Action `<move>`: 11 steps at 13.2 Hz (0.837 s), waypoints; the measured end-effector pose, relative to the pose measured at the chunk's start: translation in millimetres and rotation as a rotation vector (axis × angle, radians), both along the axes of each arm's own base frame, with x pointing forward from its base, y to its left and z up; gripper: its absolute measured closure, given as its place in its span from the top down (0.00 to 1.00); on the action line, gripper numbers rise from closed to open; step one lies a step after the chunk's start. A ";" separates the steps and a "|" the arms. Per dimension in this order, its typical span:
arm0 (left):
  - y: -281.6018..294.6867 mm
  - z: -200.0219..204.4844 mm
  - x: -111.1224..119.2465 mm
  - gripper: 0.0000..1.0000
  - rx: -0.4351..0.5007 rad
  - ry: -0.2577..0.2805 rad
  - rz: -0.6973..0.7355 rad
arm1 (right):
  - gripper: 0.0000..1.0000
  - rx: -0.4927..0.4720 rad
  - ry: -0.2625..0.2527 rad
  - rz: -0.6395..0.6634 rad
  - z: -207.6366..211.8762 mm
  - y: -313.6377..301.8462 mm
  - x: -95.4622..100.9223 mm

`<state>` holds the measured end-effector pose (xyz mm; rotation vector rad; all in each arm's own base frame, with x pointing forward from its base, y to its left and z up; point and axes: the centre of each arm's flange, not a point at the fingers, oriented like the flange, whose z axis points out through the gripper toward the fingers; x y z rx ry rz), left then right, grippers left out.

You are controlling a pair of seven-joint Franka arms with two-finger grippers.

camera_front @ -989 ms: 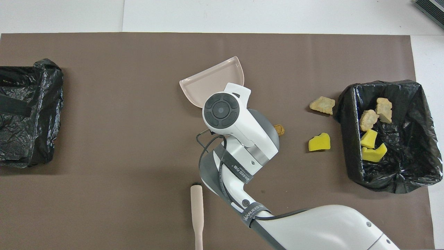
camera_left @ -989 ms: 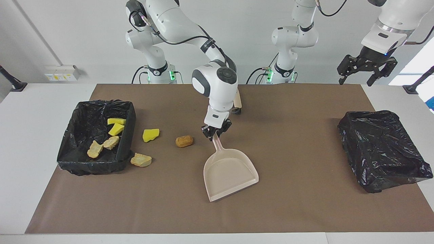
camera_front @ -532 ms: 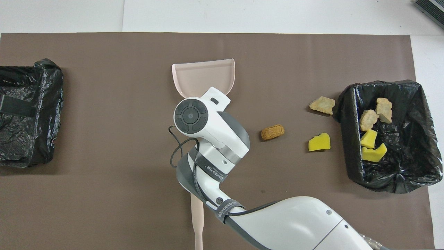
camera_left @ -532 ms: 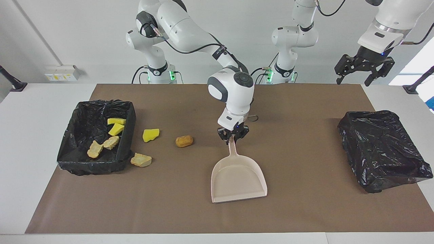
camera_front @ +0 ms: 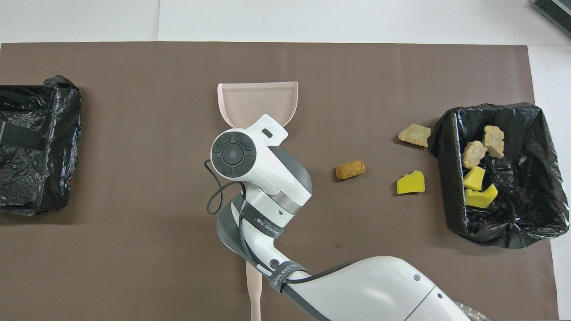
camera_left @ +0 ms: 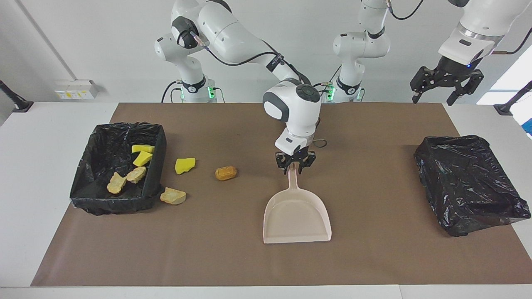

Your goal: Sweep and dump trash in bin

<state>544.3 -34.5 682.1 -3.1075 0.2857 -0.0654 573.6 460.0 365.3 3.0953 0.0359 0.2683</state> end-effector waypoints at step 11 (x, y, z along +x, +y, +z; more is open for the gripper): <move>-11.8 -6.8 22.4 1.00 -0.009 -0.088 -0.006 | 1.00 0.034 0.163 -0.107 78.4 -7.5 -120.7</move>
